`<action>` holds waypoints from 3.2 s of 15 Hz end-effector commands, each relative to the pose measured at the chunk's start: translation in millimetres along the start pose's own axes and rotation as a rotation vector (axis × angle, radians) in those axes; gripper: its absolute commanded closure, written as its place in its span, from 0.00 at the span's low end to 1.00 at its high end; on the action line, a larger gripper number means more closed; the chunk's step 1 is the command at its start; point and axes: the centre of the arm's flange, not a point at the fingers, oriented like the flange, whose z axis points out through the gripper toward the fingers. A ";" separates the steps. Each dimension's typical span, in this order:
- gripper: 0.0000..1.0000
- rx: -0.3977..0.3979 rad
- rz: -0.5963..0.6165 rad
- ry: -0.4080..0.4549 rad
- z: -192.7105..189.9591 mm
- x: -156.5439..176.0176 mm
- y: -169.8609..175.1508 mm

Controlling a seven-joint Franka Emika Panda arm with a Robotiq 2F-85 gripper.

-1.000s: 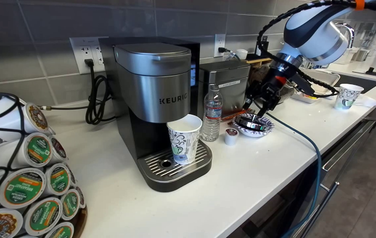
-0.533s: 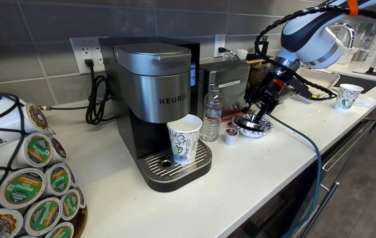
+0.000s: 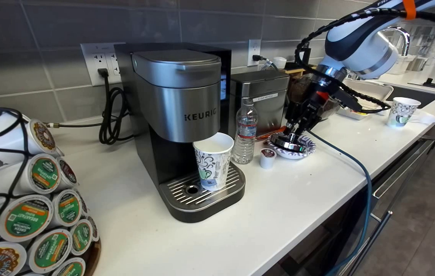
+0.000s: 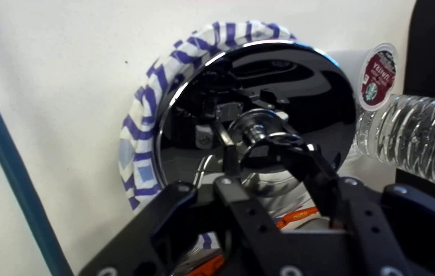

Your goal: Pick up the lid from the counter and put it on the bottle

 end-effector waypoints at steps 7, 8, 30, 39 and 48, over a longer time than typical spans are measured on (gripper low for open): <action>0.79 0.020 -0.058 0.031 -48.2 -28.8 -22.1; 0.79 0.027 -0.054 0.047 -57.4 -31.9 -21.8; 0.79 0.369 0.789 0.932 -190.0 -102.7 126.1; 0.79 0.368 0.906 0.976 -200.2 -79.8 139.4; 0.79 0.442 1.135 1.063 -183.3 -46.1 177.7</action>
